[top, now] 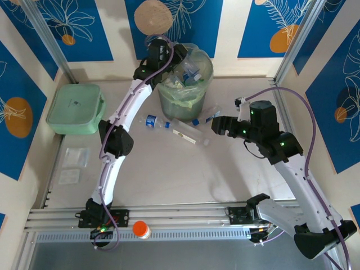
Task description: Put the plastic bottles in the bin
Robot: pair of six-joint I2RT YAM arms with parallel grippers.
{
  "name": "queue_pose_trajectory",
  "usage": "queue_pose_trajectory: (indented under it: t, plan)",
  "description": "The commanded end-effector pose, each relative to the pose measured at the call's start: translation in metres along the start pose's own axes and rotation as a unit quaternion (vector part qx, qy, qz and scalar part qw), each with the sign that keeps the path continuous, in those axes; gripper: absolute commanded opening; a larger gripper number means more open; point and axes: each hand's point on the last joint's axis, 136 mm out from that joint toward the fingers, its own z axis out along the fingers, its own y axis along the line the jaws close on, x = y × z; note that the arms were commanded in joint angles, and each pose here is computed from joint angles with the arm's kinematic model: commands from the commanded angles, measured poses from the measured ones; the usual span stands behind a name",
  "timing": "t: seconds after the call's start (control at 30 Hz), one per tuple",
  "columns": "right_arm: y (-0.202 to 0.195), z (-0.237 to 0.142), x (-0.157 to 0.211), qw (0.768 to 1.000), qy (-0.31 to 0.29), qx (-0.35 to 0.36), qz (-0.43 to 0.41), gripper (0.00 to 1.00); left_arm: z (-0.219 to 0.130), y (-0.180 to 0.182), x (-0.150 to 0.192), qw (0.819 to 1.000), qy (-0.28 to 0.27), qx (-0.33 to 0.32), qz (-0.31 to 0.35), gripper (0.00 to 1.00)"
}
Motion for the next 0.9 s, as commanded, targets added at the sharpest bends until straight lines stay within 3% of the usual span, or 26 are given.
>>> queue_pose_trajectory:
  t: [0.0,0.27,0.53,0.87]
  plan:
    - [0.0,-0.006,0.0,1.0,-0.003,0.001,-0.008,0.8,0.007,-0.018,0.004,0.999,-0.008,0.037,0.006,0.57]
    - [-0.004,-0.012,-0.003,1.0,-0.009,0.014,-0.016,0.8,0.005,-0.012,0.008,0.999,0.006,0.025,0.041,0.75]
    - [-0.003,-0.012,-0.004,1.0,-0.012,0.009,-0.012,0.8,-0.029,-0.027,-0.011,0.997,0.011,0.013,0.077,0.89]
    - [0.002,-0.023,-0.005,1.0,-0.013,0.005,-0.011,0.8,-0.088,-0.035,-0.025,0.99,0.024,-0.039,0.132,0.97]
